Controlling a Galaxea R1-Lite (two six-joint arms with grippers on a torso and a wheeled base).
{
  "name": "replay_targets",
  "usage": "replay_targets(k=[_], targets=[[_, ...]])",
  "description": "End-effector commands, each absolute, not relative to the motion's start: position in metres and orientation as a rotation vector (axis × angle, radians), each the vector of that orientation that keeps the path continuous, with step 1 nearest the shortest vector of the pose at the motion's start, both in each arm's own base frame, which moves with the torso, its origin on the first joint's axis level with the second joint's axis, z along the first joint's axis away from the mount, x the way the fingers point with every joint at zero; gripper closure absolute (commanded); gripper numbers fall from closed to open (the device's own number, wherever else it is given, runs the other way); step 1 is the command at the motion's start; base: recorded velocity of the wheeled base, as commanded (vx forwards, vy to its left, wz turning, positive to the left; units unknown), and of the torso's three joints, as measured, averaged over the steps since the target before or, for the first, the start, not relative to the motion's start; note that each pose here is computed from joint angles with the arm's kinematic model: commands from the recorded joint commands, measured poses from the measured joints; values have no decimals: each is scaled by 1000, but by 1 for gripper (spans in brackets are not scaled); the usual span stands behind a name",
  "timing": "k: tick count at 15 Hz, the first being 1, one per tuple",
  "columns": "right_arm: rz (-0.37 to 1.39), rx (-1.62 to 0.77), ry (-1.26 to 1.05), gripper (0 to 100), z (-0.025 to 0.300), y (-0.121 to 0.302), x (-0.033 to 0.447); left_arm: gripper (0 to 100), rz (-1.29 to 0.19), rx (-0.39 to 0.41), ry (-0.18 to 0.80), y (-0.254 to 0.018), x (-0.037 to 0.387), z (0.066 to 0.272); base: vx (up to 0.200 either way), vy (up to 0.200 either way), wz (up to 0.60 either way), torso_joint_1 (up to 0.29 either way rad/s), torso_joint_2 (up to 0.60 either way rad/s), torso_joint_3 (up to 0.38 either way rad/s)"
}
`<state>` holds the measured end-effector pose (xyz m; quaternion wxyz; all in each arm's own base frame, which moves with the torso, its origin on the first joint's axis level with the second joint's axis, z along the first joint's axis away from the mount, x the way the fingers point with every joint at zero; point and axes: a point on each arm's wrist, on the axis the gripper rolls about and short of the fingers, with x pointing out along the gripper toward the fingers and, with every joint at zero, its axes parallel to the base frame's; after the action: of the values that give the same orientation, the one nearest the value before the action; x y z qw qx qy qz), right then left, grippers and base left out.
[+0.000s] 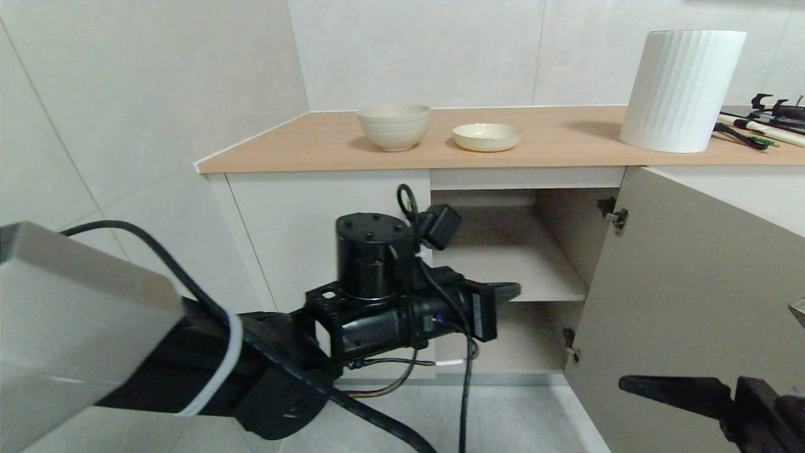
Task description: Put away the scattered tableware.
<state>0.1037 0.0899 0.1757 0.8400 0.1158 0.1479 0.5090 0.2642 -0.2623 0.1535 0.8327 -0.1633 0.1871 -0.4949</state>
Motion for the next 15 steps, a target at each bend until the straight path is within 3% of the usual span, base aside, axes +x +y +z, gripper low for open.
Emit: replay_targets(k=[1, 4, 7, 9, 15], targets=[[917, 225, 357, 0, 177, 118, 147, 100, -903, -343, 311, -181, 250, 184, 0, 0, 0, 0, 0, 0], [833, 212, 339, 0, 198, 141, 196, 100, -700, -329, 319, -107, 214, 206, 0, 0, 0, 0, 0, 0], [713, 53, 414, 0, 191, 144, 232, 100, -568, -304, 357, -64, 177, 221, 0, 0, 0, 0, 0, 0], [612, 34, 380, 0, 199, 151, 245, 100, -498, -309, 327, -51, 168, 228, 0, 0, 0, 0, 0, 0], [600, 43, 402, 0, 212, 138, 224, 100, -437, -314, 298, -42, 170, 232, 0, 0, 0, 0, 0, 0]])
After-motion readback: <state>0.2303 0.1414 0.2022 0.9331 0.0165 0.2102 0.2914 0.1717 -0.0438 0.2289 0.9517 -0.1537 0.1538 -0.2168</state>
